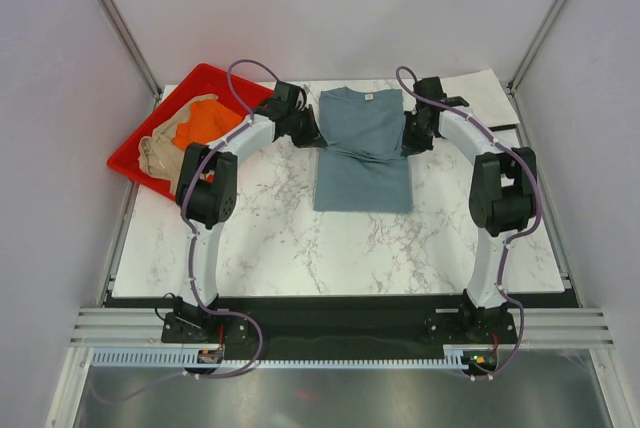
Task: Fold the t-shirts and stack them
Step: Fold the tshirt
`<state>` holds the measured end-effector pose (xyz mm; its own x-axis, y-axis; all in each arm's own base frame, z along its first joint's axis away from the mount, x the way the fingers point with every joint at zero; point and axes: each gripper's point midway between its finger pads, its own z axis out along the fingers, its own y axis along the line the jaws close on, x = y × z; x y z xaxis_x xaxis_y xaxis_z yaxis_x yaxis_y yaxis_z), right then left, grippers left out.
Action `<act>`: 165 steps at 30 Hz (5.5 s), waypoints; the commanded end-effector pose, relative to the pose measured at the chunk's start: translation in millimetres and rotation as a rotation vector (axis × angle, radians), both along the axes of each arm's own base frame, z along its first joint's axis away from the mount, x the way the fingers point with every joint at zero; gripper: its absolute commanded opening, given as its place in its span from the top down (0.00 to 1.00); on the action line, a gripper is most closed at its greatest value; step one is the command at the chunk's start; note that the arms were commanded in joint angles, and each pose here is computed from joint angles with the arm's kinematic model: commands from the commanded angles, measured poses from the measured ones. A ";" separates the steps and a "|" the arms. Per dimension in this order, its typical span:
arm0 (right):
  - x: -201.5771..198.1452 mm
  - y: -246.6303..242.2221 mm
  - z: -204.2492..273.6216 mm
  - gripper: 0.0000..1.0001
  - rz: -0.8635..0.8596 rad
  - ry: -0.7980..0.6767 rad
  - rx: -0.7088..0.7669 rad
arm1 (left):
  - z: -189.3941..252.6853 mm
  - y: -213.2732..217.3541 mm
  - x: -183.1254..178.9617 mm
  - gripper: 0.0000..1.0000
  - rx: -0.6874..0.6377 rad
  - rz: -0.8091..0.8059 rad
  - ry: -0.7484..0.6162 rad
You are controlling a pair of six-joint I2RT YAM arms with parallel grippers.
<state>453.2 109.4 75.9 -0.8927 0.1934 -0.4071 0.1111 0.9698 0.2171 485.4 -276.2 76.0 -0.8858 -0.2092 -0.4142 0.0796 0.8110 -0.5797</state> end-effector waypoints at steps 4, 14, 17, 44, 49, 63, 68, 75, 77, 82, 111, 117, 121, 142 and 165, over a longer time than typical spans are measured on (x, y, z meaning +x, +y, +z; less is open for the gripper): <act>28.3 2.3 8.8 0.96 0.025 -0.065 0.012 | 5.9 6.2 17.8 0.98 -0.005 0.002 -0.040; -8.2 -8.4 46.0 0.39 0.017 -0.066 0.007 | 55.2 14.5 4.6 0.49 -0.003 -0.054 -0.148; -47.1 -4.9 39.3 0.38 0.045 -0.025 0.051 | 71.7 19.4 -15.6 0.49 -0.007 -0.086 -0.171; -129.0 10.4 -38.7 0.71 0.153 0.036 0.187 | -38.3 13.2 -149.6 0.84 0.031 -0.225 0.070; -143.6 7.4 -31.1 0.95 0.106 0.057 0.194 | -26.7 12.5 -164.3 0.98 -0.006 -0.195 0.099; -207.6 -10.3 -37.1 0.70 -0.062 0.128 0.134 | -25.1 45.1 -238.7 0.79 0.039 -0.121 0.156; -182.5 -16.2 4.7 0.59 -0.087 0.020 0.103 | 9.0 42.0 -216.7 0.61 0.051 -0.117 0.061; -111.2 2.1 31.0 0.71 -0.003 -0.118 0.135 | 29.6 14.2 -168.8 0.58 0.030 -0.147 0.005; -93.9 6.5 21.0 0.68 0.019 -0.101 0.127 | 39.4 4.5 -149.0 0.57 0.028 -0.165 -0.039; -64.9 11.7 -2.5 0.63 0.133 -0.073 0.087 | 40.2 -17.7 -105.7 0.57 0.016 -0.187 -0.073; -10.7 10.2 -34.1 0.87 0.386 -0.113 0.135 | -47.3 23.2 -38.1 0.59 0.188 -0.082 -0.017; -6.3 -0.1 -33.3 1.00 0.307 -0.141 0.103 | -61.7 39.1 -39.5 0.60 0.251 -0.039 0.001; -9.4 -1.3 -36.3 1.00 0.290 -0.129 0.106 | -65.4 41.6 -41.5 0.60 0.255 -0.029 0.011; -117.3 -1.3 18.2 0.48 0.052 0.008 0.214 | 39.5 38.9 -148.2 0.50 0.025 -0.116 -0.018; -205.7 -0.9 -62.8 0.53 -0.086 0.184 0.198 | -46.4 26.6 -240.3 0.98 0.015 -0.158 0.163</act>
